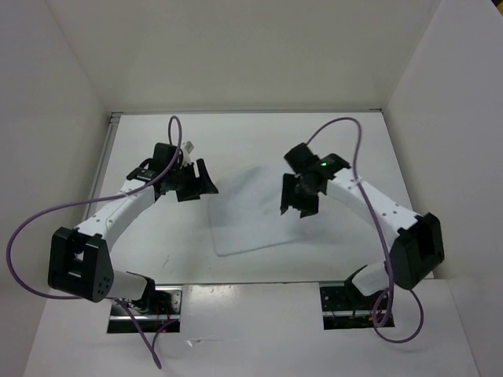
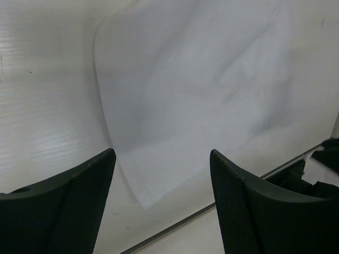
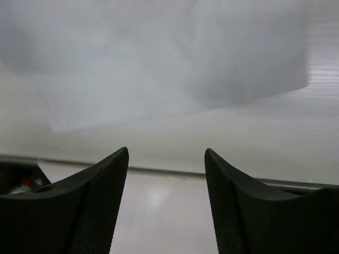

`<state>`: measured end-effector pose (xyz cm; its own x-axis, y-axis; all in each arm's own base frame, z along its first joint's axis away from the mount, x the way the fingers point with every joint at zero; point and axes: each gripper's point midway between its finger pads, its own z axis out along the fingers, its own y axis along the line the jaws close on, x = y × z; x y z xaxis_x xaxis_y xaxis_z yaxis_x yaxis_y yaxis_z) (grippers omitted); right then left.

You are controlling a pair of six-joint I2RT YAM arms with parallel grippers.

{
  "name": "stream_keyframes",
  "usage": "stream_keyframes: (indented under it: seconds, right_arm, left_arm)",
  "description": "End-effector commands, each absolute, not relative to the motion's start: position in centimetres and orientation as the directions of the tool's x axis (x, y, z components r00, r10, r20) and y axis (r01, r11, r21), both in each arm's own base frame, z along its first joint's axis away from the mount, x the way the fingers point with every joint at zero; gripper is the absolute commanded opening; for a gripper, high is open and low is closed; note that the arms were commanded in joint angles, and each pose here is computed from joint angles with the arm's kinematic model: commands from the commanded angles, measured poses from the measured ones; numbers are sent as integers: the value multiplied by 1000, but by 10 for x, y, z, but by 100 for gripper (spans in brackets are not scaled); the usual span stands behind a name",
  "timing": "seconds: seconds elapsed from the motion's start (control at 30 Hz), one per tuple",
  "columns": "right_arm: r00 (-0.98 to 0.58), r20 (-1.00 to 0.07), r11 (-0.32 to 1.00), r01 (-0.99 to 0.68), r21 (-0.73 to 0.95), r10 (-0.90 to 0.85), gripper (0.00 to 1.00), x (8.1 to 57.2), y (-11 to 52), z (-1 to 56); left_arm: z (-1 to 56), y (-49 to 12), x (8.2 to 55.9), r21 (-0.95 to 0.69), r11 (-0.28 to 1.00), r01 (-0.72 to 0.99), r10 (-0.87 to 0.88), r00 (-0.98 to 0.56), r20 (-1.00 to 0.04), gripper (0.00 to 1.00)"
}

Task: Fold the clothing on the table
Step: Move the skirt to the center of the board

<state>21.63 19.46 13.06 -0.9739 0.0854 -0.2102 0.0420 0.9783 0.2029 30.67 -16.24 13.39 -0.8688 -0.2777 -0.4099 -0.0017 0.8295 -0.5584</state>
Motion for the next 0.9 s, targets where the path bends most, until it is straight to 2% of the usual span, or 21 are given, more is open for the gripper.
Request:
stream_keyframes:
  seconds: [0.0,0.07,0.1,0.13,0.2,0.23,0.3,0.33,0.37,0.43,0.53,0.67,0.87]
  right_arm:
    - [-871,-361,933,251,256,333,65,242,145,165]
    - [-817,-332,872,375,314,471,65,248,129,147]
    - [-793,-313,841,421,339,523,64,248,123,142]
    - [-749,-307,799,477,365,587,62,249,110,134]
    - [-699,-283,743,537,399,657,53,248,104,129]
    - [-693,-267,730,548,408,670,38,246,104,122]
    - [-703,-246,732,556,395,667,16,242,104,112]
    - [-718,-212,738,579,347,663,6,236,103,94]
    - [-725,-194,741,590,321,661,0,233,102,85]
    - [-740,-145,744,604,285,656,0,227,104,69]
    - [-758,-97,750,603,271,645,0,226,112,54]
    - [-762,-62,756,623,201,644,0,228,111,31]
    - [-767,-114,774,613,157,631,0,270,110,13]
  left_arm:
    - [169,-169,327,-555,825,108,-229,-834,-502,79]
    - [180,-181,341,-574,797,188,-184,-830,-527,78]
    - [168,-193,347,-568,788,238,-116,-848,-517,76]
    - [193,-210,361,-587,740,329,-80,-824,-562,76]
    - [178,-233,376,-591,700,401,16,-836,-548,72]
    - [177,-243,384,-569,677,467,76,-814,-576,59]
    - [168,-265,409,-531,664,527,156,-792,-591,35]
    - [162,-272,418,-495,655,570,203,-764,-612,21]
    - [139,-282,423,-495,648,579,242,-773,-586,1]
    - [142,-296,439,-464,624,628,268,-730,-629,0]
    - [113,-304,449,-462,631,624,288,-741,-607,0]
    - [69,-300,449,-479,672,565,292,-797,-529,0]
    - [28,-282,435,-471,783,406,198,-881,-430,0]
